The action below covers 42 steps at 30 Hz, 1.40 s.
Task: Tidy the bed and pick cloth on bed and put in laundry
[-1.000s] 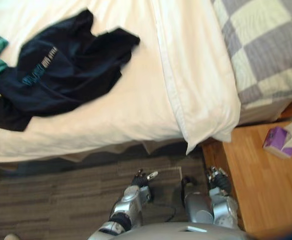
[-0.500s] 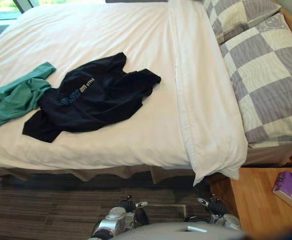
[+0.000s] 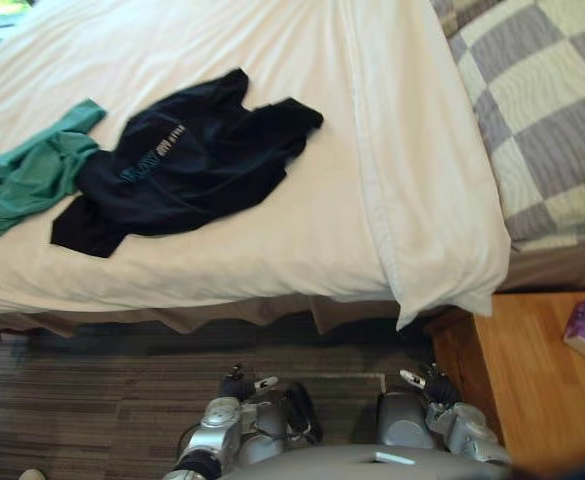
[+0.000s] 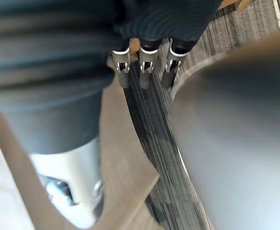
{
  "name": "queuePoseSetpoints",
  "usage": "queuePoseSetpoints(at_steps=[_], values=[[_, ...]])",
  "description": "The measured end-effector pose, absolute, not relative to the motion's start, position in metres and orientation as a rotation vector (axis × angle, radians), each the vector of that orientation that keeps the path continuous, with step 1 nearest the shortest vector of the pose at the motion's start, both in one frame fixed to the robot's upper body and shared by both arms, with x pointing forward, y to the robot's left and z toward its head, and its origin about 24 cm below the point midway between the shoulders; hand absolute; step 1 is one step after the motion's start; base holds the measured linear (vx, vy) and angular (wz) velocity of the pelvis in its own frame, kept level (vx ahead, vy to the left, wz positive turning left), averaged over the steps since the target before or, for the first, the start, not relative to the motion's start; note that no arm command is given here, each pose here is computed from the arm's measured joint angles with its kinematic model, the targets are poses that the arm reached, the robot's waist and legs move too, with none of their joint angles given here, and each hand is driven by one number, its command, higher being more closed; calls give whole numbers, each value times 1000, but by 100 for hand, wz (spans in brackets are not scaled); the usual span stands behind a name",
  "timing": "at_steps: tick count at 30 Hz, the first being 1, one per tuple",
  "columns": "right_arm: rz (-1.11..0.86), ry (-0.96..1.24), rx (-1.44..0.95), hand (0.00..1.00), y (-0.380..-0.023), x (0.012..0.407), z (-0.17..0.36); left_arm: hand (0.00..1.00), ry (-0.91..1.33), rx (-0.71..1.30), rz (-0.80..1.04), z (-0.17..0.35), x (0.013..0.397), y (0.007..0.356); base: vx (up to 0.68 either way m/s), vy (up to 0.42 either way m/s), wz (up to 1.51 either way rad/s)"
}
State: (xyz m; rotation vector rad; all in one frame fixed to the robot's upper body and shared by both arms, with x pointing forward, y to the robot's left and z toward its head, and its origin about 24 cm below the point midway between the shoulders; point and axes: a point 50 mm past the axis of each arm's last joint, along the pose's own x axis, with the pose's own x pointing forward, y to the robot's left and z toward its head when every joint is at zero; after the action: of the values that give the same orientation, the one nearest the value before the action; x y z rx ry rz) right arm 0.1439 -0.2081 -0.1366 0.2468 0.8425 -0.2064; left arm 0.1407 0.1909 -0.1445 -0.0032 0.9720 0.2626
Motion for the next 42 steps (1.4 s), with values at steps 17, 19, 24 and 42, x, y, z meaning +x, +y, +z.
queuePoseSetpoints(at_steps=[17, 19, 24, 42], values=[[-366, 896, 269, 0, -214, 101, -150, 0, 999, -50, 417, -144, 138, 211, 48, 299, -15], [-268, 905, 239, 0, -202, 104, -152, 0, 1044, 82, 306, -148, 130, 214, 173, 394, -3], [-14, 804, 89, 0, -194, 141, -139, 0, 1016, 209, -25, -147, 151, 160, 130, 334, 22], [206, 855, -120, 0, -145, 148, -144, 0, 1040, 280, -136, -156, 124, 152, -15, 72, -4]])
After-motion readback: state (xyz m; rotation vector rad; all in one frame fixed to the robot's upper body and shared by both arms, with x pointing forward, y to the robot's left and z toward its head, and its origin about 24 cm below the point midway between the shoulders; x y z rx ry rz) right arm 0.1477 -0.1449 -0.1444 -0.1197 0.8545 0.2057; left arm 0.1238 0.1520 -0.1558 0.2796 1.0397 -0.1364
